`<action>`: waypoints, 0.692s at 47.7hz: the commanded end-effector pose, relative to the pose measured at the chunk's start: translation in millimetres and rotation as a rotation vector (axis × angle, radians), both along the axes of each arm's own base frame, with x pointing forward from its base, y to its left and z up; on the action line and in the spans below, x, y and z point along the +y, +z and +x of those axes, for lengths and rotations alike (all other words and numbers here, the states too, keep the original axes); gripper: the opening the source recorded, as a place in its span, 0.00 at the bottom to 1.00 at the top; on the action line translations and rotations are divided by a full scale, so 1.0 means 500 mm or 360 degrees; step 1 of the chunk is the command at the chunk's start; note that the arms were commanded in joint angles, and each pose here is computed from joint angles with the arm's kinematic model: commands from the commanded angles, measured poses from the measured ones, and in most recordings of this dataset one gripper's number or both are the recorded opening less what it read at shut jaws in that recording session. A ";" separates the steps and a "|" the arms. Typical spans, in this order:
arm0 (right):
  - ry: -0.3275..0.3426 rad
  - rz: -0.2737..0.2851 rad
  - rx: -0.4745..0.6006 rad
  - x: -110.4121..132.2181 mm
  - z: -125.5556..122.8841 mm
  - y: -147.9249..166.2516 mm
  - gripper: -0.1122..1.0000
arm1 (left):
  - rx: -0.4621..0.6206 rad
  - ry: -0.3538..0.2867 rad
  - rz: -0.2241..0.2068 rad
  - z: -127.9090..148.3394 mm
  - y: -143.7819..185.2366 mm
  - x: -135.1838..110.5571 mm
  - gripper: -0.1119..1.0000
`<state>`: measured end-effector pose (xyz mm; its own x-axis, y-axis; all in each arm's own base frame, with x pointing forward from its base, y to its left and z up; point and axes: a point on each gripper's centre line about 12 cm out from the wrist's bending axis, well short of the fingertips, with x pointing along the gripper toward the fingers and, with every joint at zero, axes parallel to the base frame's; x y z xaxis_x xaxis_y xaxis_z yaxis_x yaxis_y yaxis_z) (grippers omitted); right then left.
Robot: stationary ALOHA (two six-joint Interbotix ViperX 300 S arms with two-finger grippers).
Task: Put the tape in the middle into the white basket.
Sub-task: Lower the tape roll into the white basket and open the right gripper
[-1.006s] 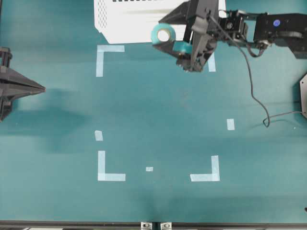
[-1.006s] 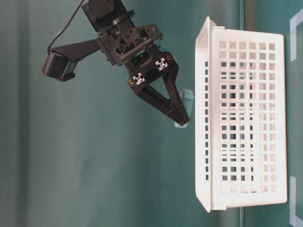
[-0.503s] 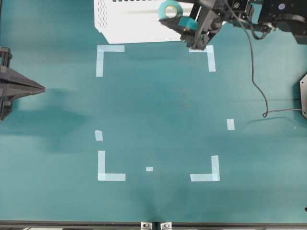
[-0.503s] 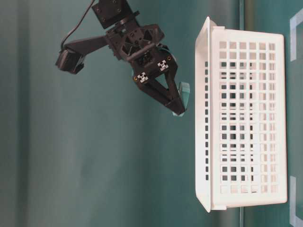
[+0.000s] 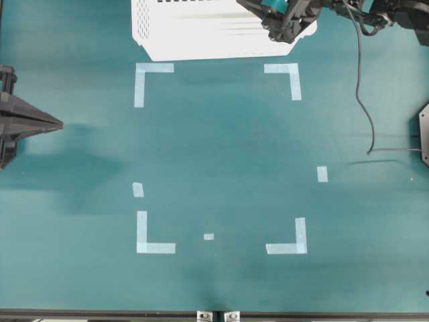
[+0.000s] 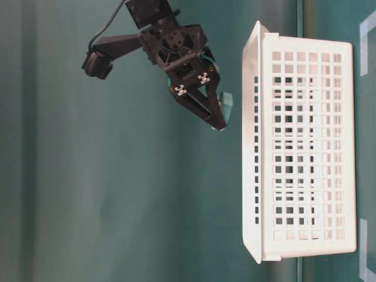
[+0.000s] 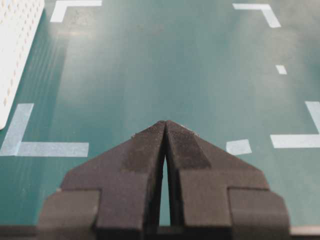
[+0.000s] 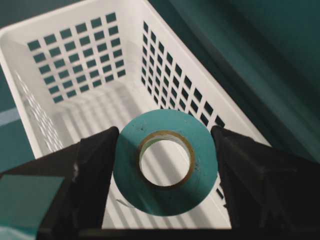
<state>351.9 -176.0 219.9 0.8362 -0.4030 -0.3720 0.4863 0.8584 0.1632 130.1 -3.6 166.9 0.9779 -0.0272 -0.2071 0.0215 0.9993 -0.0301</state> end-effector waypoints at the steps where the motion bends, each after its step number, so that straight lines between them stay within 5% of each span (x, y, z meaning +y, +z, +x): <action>1: -0.0009 -0.0021 -0.0033 -0.008 0.002 0.012 0.69 | -0.0019 -0.0001 -0.0008 0.003 0.010 0.000 0.00; 33: -0.0020 0.0004 0.0006 -0.010 0.000 0.005 0.69 | -0.0019 0.0006 -0.0005 0.003 0.010 0.001 0.00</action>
